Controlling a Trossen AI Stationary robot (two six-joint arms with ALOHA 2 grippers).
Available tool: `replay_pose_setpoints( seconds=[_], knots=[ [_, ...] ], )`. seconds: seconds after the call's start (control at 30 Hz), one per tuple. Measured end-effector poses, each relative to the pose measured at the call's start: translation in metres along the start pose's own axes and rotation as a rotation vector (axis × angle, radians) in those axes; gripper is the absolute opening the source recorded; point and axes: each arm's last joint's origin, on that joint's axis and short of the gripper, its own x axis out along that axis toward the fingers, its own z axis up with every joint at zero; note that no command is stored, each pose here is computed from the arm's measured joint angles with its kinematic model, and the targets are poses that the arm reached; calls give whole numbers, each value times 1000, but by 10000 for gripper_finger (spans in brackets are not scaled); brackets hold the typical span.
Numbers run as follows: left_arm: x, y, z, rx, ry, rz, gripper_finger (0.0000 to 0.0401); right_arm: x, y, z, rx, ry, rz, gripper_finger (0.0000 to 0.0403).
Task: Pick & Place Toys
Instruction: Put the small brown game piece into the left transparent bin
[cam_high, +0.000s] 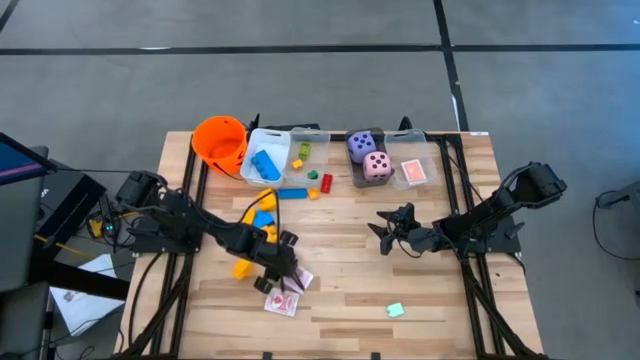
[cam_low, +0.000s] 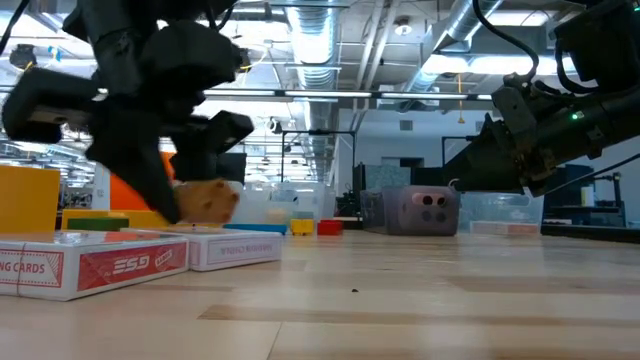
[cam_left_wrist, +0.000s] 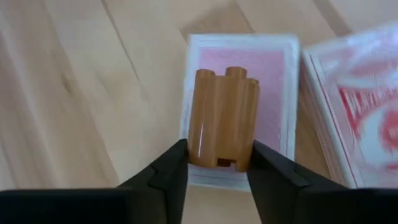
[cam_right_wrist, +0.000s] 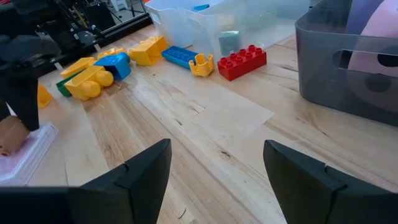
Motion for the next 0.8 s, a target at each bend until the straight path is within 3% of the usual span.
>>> replay_pose_setpoints(
  seconds=[0.1, 0.3, 0.5, 0.8],
  knots=[
    [-2, 4, 4, -13, -44, 14, 114, 0, 0, 0, 1, -1, 1, 249],
    [-10, 18, 10, -51, -122, 91, 129, 0, 0, 0, 2, -1, 1, 249],
    [-17, 52, 12, -152, -189, 335, 120, 0, 0, 0, 18, -2, 1, 249],
    [-34, 131, -1, -405, -312, 731, 123, 0, 0, 0, 21, -1, 1, 249]
  ],
)
